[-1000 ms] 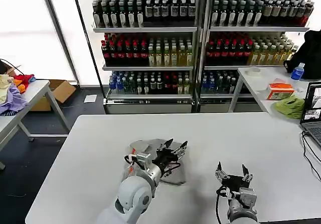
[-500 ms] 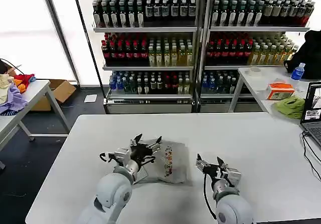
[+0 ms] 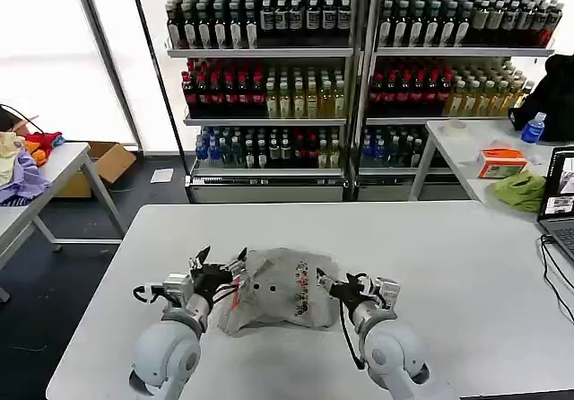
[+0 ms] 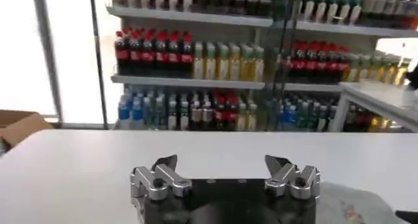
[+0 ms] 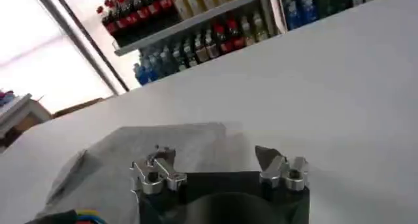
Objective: Fold and organize the clothes.
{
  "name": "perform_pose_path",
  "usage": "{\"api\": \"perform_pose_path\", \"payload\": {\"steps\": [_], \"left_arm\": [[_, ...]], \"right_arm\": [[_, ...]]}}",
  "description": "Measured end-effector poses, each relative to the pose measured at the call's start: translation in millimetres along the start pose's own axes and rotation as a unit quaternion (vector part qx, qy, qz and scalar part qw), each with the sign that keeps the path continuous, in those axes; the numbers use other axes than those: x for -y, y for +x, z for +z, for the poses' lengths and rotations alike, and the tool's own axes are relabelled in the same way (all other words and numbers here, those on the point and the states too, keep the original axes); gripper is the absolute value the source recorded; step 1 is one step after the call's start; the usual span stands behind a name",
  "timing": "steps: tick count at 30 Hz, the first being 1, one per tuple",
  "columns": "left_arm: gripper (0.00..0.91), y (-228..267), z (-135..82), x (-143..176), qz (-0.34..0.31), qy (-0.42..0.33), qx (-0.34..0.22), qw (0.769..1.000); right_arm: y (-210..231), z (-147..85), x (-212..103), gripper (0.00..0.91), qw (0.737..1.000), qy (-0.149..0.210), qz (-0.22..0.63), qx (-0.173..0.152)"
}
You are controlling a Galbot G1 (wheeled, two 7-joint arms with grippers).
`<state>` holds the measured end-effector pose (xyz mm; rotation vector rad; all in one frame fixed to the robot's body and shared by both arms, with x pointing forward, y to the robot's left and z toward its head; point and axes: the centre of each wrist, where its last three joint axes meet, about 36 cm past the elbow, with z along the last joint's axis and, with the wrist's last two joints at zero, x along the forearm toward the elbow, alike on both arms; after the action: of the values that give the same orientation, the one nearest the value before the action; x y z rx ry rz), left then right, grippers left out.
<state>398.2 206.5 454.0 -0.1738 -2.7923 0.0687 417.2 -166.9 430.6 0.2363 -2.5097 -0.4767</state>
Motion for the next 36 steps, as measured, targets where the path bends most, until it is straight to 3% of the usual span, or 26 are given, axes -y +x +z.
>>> {"api": "perform_pose_path", "payload": {"steps": [21, 28, 36], "left_arm": [[0.907, 25.4, 4.2, -23.1, -0.044, 0.014, -0.003, 0.999], [0.907, 30.5, 6.4, -24.1, -0.048, 0.017, -0.005, 0.999], [0.907, 32.1, 7.0, -20.8, -0.046, 0.019, -0.005, 0.999]], "right_arm": [[-8.8, 9.6, -0.2, 0.0, 0.999, -0.014, -0.004, -0.034], [-7.9, -7.1, 12.6, 0.0, 1.0, 0.002, 0.004, -0.024], [-6.5, -40.7, 53.2, 0.0, 0.998, 0.044, 0.037, -0.008]]}}
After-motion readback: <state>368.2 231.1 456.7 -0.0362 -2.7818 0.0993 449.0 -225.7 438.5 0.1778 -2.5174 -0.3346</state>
